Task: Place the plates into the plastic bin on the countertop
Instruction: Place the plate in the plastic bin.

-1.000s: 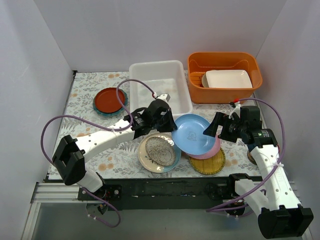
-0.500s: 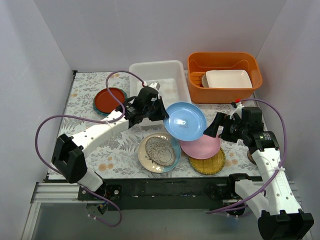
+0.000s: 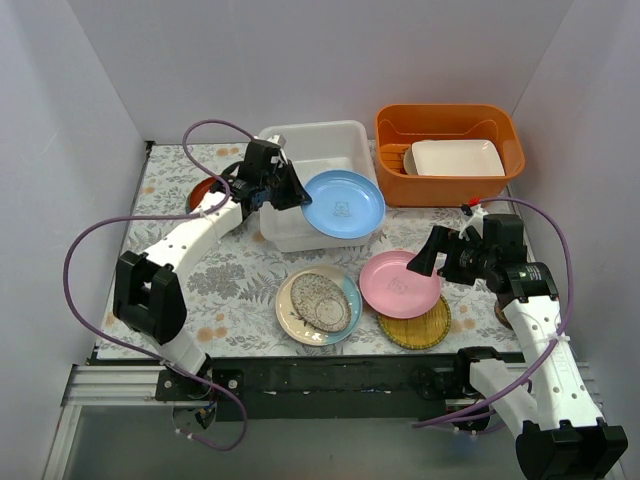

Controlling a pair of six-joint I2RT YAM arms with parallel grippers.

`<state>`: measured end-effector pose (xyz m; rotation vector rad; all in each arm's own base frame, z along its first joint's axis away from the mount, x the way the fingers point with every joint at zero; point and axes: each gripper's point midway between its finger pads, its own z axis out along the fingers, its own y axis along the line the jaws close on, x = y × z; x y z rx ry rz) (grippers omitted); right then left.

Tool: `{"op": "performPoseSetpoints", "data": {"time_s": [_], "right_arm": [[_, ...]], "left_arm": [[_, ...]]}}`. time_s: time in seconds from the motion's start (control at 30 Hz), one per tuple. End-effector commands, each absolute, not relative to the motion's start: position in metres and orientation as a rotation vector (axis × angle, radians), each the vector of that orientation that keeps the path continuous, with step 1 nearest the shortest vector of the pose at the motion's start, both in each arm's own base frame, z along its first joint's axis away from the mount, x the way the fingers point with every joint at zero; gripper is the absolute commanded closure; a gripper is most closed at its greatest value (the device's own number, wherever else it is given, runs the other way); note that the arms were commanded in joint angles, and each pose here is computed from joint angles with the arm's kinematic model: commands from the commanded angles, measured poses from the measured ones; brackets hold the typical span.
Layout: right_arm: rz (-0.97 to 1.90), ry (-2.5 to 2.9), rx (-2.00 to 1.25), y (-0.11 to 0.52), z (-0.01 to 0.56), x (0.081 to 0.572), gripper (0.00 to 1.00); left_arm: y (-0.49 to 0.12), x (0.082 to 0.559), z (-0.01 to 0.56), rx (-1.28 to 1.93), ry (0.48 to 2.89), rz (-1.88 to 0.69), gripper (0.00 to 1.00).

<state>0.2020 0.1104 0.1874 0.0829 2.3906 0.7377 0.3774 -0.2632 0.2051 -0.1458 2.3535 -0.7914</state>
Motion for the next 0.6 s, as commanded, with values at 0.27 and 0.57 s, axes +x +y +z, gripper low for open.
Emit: {"op": "performPoseSetpoints", "data": {"time_s": [0.27, 0.57], "right_arm": [[0.742, 2.39, 0.038, 0.112, 0.188, 0.199, 0.02], [0.747, 2.4, 0.034, 0.112, 0.182, 0.192, 0.02]], "left_arm": [[-0.258, 0.422, 0.241, -0.13, 2.28, -0.866, 1.0], [-0.245, 0.444, 0.245, -0.169, 2.273, -0.822, 1.0]]}}
